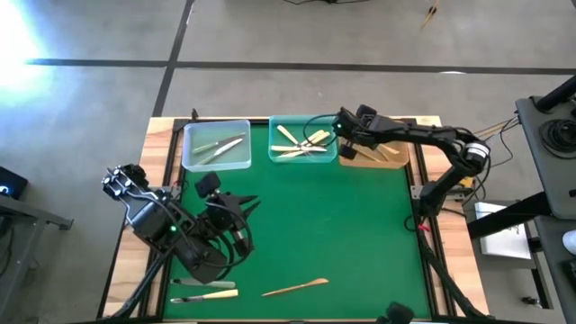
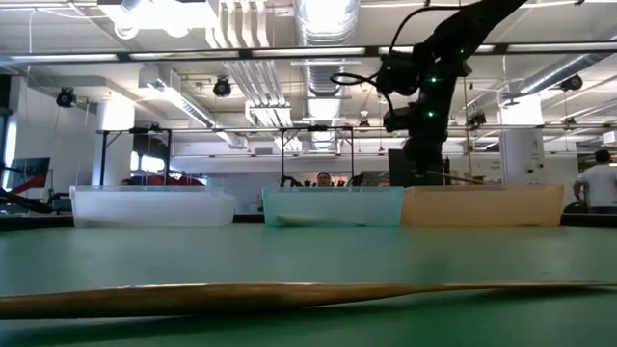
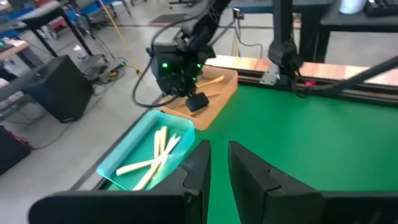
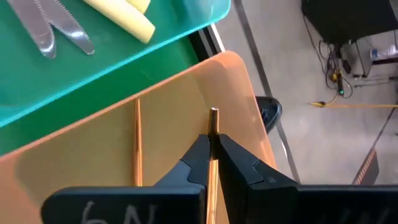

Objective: Sort silverware by color (type)
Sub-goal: Put the right gold knife into the yellow bin

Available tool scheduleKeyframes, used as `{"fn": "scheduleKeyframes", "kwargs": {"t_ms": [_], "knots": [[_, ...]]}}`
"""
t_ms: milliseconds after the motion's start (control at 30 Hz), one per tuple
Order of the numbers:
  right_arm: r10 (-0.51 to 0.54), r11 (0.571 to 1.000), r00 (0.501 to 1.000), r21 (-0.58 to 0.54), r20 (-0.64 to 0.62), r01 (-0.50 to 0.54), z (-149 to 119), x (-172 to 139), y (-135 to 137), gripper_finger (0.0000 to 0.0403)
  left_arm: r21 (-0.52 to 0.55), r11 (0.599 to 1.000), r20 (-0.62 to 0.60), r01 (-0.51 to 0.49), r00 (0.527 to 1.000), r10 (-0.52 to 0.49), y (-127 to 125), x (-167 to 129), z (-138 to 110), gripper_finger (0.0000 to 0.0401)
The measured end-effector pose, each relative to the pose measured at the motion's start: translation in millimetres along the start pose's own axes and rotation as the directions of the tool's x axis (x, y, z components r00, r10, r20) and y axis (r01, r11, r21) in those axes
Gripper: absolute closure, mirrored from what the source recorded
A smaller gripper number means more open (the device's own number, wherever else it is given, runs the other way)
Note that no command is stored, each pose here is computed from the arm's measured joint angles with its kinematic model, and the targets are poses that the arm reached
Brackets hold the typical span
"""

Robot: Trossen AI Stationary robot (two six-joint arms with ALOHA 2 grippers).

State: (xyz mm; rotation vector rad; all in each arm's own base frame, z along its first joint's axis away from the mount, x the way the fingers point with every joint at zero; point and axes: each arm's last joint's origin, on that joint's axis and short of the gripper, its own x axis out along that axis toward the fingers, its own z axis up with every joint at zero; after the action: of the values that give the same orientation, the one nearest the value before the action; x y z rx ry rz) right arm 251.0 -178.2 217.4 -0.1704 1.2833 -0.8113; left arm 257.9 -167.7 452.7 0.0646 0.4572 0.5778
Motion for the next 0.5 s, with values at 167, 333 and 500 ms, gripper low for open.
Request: {"fn": "scheduleKeyframes", "kwargs": {"t_ms": [167,333,500], "knots": [[-0.005,1.0,1.0,0.012,-0.028,0.005,-2.8,5.7,-5.2,0.039,-0.008,1.0,0.01,-0.017,1.0,0.017,4.4,0.7,2.0,0.0362],[-0.001,0.998,0.999,0.056,-0.032,0.003,-4.4,4.2,-7.8,0.0387,-0.019,0.999,0.01,-0.026,1.0,0.026,9.0,2.1,4.2,0.0362],[0.102,0.991,0.995,0.09,0.017,-0.103,-3.0,-3.8,-9.2,0.0359,-0.019,0.999,0.009,-0.028,1.0,0.028,9.9,2.6,4.5,0.0362]]}}
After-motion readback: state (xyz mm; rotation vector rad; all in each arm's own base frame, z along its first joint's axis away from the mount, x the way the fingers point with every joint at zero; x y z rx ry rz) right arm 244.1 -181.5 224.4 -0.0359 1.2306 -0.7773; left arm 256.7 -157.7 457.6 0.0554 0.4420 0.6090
